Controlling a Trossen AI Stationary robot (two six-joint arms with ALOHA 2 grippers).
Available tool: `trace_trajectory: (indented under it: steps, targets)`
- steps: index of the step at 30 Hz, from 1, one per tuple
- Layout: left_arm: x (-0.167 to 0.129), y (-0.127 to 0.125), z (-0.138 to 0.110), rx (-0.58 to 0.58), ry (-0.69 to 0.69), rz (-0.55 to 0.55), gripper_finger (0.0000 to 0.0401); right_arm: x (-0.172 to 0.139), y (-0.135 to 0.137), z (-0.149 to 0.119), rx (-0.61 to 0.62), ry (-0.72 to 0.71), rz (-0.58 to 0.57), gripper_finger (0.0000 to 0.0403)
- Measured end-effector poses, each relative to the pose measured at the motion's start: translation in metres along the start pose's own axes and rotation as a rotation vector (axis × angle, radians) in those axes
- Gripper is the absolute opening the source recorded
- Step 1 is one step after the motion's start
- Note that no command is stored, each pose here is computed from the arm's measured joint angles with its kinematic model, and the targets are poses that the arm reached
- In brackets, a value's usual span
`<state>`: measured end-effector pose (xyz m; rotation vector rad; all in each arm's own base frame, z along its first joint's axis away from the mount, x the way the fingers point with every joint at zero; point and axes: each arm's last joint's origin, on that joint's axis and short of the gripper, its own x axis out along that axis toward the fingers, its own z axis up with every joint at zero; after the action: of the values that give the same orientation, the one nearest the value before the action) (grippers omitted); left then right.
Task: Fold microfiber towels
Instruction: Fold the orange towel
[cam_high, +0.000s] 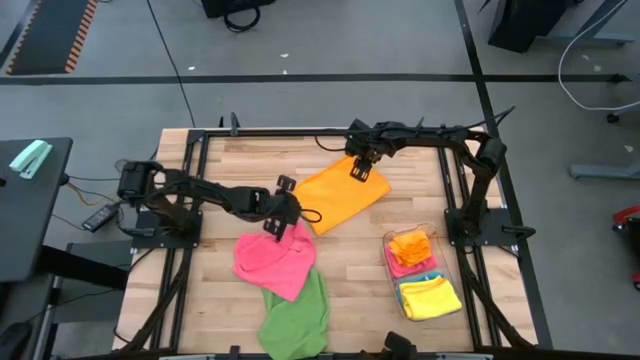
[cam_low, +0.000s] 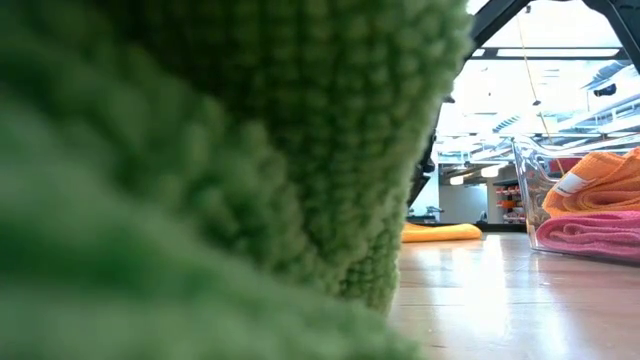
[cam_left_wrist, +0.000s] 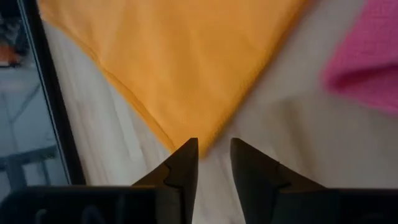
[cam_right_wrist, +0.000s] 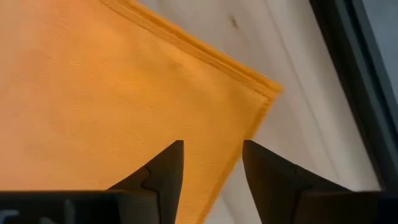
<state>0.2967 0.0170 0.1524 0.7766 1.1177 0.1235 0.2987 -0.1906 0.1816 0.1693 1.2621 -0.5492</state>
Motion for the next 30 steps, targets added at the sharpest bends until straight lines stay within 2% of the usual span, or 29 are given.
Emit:
trace_trajectory:
  steps: [6,11,18,30]
  targets:
    - [0.017,0.006,-0.008,0.05,0.042,0.001,0.0105,-0.003,0.023,0.004,-0.002,-0.04,0.093,0.0171]
    - [0.021,0.013,-0.013,-0.009,0.05,0.002,0.0105,-0.007,0.046,0.006,0.017,-0.058,0.17,0.017]
    - [0.021,0.014,-0.013,-0.096,0.049,-0.001,0.0096,-0.005,0.089,0.004,0.021,-0.17,0.244,0.017]
    - [0.021,0.013,-0.014,-0.297,0.053,0.0,0.0074,-0.009,0.116,-0.007,0.183,-0.115,0.21,0.0171]
